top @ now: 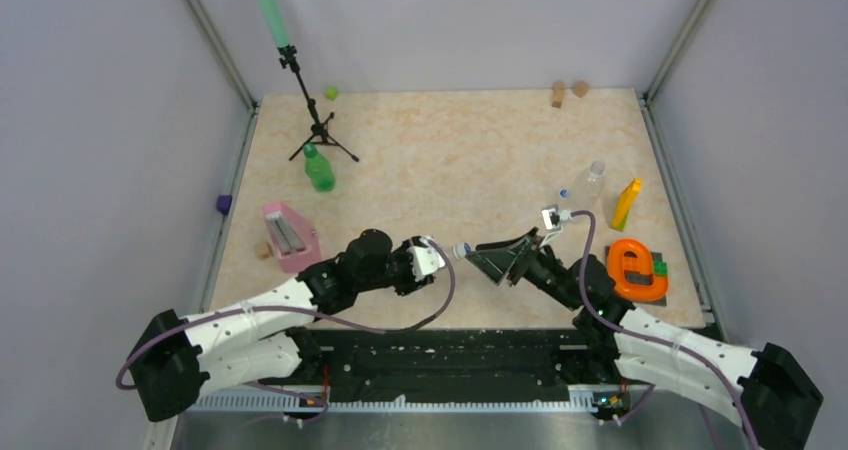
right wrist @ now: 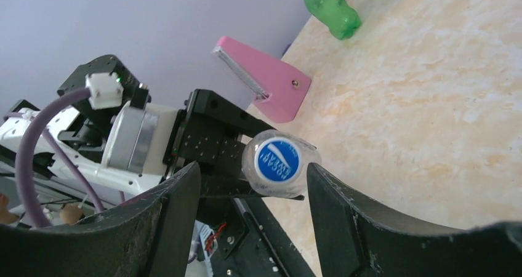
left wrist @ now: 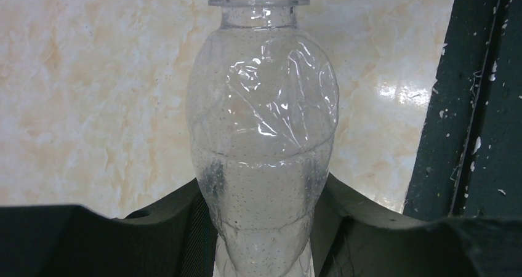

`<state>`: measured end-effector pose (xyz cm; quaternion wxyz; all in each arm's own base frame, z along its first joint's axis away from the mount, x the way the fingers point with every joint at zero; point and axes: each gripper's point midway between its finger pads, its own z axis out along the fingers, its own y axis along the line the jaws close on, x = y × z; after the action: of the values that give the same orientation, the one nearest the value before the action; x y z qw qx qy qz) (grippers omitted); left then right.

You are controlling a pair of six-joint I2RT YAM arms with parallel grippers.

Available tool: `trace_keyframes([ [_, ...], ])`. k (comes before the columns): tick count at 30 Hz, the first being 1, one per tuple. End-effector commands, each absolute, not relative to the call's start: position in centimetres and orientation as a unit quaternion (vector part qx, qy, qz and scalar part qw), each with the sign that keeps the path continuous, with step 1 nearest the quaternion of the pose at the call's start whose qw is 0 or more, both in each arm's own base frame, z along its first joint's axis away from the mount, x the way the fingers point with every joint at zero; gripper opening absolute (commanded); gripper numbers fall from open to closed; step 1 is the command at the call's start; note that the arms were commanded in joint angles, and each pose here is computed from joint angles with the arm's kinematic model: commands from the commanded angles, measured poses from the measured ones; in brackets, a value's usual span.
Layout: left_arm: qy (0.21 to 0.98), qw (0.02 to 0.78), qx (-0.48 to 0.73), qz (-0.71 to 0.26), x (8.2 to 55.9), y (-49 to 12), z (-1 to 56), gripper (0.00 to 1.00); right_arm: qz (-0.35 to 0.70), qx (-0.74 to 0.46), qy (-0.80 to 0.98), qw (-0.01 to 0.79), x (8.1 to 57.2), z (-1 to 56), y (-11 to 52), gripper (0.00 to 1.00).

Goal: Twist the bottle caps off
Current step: Unscrew the bottle cap from the plastic bottle.

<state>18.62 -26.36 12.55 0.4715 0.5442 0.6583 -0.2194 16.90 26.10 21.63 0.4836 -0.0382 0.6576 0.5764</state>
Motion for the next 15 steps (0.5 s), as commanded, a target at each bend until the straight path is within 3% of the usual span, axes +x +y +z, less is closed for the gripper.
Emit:
trace_keyframes([
  [1,0.630,0.501,0.567,-0.175,19.1,-26.5,13.1,0.00,0.574,-0.013,0.660,0.485,17.7,21.8,26.1,0.63],
  [8,0.624,0.498,0.581,-0.156,19.0,-26.7,12.5,0.00,0.584,-0.036,0.665,0.463,17.4,21.5,27.4,0.57],
  [15,0.619,0.503,0.581,-0.162,18.9,-27.0,12.9,0.00,0.581,-0.047,0.672,0.456,17.5,21.1,28.0,0.30],
])
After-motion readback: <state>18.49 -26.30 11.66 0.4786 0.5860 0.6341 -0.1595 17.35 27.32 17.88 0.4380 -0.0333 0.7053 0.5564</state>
